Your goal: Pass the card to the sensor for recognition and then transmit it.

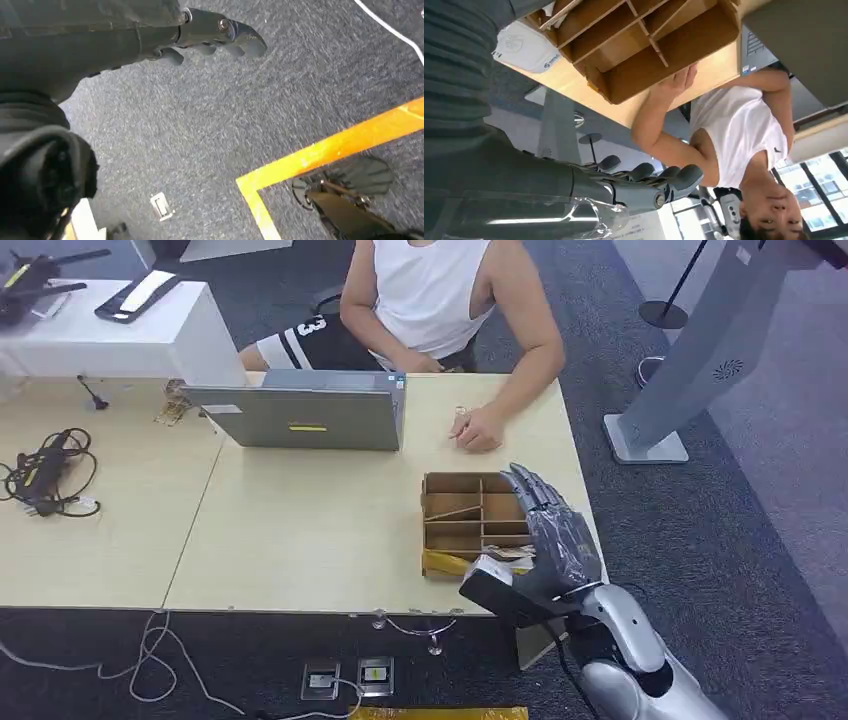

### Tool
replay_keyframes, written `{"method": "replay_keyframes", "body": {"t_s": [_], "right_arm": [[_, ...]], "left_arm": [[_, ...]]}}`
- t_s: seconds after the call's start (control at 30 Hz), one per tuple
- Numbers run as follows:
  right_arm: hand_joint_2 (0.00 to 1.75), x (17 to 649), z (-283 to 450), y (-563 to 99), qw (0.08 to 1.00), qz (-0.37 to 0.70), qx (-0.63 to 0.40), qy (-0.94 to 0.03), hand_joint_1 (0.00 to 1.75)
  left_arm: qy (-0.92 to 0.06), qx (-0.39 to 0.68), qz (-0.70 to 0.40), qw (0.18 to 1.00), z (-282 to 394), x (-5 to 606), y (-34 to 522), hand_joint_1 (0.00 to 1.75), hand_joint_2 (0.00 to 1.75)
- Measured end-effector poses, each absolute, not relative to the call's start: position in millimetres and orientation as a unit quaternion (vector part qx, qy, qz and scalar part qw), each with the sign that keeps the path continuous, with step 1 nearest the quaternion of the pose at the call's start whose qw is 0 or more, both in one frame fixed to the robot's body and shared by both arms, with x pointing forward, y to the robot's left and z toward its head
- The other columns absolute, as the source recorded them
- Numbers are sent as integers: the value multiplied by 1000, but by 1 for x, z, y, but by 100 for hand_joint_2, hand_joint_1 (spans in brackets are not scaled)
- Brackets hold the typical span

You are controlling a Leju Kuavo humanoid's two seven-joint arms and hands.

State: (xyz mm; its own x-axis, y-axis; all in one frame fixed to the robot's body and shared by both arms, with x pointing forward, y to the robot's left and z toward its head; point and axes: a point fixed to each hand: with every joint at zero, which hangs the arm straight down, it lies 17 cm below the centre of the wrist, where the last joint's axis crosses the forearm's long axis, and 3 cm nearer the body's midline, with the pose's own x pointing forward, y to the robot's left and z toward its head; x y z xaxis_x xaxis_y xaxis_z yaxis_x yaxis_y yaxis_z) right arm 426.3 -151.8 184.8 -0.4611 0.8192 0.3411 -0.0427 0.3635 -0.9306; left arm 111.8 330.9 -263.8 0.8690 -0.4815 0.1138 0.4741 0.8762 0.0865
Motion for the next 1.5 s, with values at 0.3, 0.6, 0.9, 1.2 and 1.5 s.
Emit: {"method": "replay_keyframes", "body": {"t_s": [0.3,0.6,0.9,1.2,1.5], "right_arm": [[175,422,177,-152,435,505,-279,-692,0],[175,430,178,-160,395,543,-348,-654,0],[175,445,175,-192,346,574,-457,-585,0],[175,450,150,-207,369,584,-462,-556,0],[175,457,120,-232,405,588,-478,-512,0]], "left_arm": [[-65,29,-247,966,-264,111,332,0,0],[-74,25,-237,968,-262,121,328,0,0],[-96,17,-218,971,-257,137,322,0,0],[-106,12,-210,972,-255,140,321,0,0],[-111,6,-201,973,-252,142,319,0,0]]}}
